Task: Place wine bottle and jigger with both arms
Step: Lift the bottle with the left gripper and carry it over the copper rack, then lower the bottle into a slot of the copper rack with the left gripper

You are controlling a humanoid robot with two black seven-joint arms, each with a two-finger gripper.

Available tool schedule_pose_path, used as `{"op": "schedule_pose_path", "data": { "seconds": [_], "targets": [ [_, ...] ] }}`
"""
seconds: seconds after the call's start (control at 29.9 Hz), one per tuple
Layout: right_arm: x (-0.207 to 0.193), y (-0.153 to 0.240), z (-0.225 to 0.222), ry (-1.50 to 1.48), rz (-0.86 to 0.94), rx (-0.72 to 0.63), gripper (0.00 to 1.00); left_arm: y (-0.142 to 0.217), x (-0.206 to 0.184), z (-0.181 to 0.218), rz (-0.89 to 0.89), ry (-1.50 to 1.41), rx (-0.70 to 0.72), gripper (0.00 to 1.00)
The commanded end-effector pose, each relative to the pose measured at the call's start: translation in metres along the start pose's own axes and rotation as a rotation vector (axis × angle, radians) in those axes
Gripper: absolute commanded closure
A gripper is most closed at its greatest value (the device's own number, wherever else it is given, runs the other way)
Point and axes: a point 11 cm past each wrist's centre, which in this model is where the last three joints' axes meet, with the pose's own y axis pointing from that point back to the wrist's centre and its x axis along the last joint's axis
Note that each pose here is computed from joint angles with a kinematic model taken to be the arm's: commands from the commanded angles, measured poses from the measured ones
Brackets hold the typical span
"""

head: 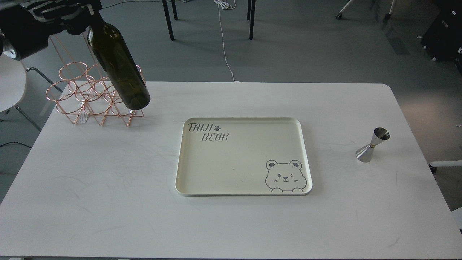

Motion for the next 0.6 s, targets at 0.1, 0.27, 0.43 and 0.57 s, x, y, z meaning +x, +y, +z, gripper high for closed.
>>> {"op": "schedule_pose_path", "data": {
  "seconds": [0.1,0.27,0.43,0.57],
  "targets": [
    [0.008,0.002,-0.006,0.012,0.009,0.004,0.03,0.003,0.017,-0.02,0.034,-0.007,0.052,0.87],
    [0.012,0.005,-0.005,0.017,0.017,0.0,0.03,-0.004,0.005,-0.028,0.009,-0.022,0.079,0.87],
    [0.013,0.006,-0.004,0.017,0.018,-0.003,0.03,-0.012,-0.013,-0.033,-0.013,-0.044,0.096,0.87],
    [0.012,0.007,0.0,0.02,0.014,-0.012,0.03,-0.015,-0.015,-0.032,-0.012,-0.041,0.096,0.87]
  ]
}}
